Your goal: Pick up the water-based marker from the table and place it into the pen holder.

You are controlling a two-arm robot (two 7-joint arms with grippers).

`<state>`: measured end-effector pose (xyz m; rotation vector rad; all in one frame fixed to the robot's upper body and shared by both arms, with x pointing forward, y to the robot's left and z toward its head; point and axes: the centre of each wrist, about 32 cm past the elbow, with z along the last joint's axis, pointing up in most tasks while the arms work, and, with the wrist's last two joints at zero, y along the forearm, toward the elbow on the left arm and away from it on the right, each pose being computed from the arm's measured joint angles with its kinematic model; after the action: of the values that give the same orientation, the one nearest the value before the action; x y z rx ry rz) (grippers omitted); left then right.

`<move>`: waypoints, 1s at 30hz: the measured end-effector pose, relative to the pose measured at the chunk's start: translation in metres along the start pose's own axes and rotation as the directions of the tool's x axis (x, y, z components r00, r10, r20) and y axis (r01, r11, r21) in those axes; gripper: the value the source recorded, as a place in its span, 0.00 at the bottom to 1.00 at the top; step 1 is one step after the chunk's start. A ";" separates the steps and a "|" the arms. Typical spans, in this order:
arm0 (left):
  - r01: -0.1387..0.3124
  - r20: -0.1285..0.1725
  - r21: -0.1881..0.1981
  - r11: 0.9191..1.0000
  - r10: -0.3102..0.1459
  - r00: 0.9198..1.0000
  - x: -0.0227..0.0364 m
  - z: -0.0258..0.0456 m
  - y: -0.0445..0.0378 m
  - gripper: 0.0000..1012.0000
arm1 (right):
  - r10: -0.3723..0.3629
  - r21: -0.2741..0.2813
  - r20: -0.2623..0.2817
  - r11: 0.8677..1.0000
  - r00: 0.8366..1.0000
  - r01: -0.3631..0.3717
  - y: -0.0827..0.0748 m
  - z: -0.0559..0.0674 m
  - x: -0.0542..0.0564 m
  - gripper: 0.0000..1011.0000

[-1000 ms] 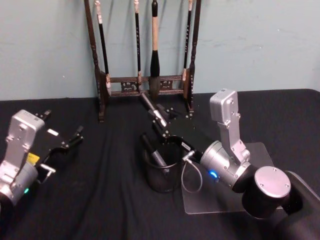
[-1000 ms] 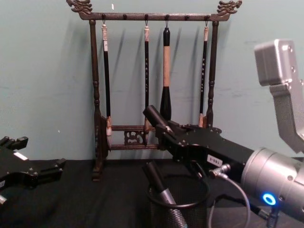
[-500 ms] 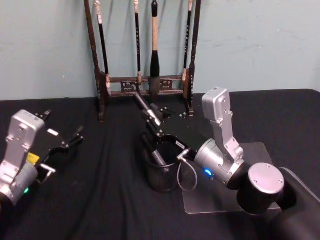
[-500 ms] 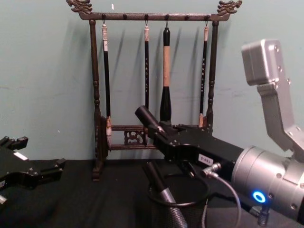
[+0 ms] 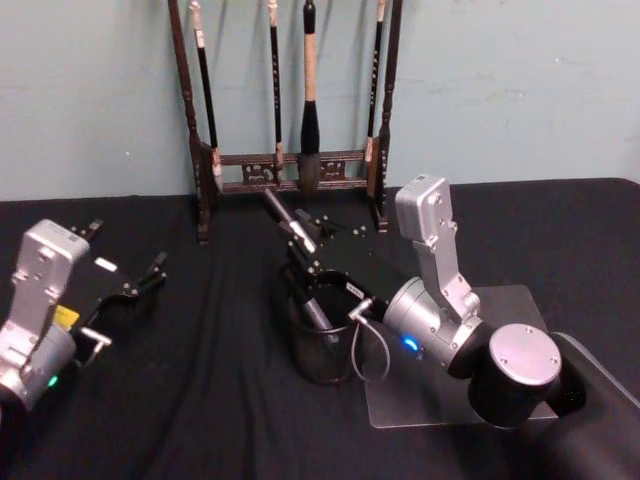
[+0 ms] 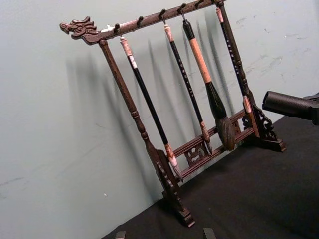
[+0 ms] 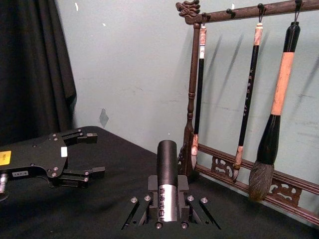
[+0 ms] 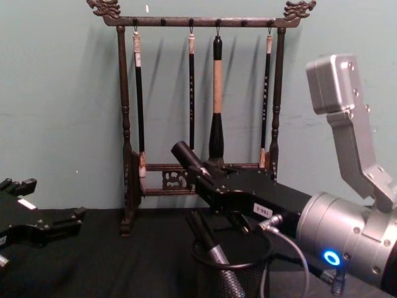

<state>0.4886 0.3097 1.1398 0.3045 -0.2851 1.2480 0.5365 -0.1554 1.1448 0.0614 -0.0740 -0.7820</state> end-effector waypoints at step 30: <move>0.000 0.000 0.000 1.000 0.000 1.000 0.0000 0.0000 0.0000 1.00 | -0.002 -0.001 0.000 1.000 1.000 0.002 -0.001 0.000 0.000 0.81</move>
<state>0.4886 0.3097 1.1398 0.3045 -0.2851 1.2479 0.5362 -0.1558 1.1445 0.0609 -0.0735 -0.7836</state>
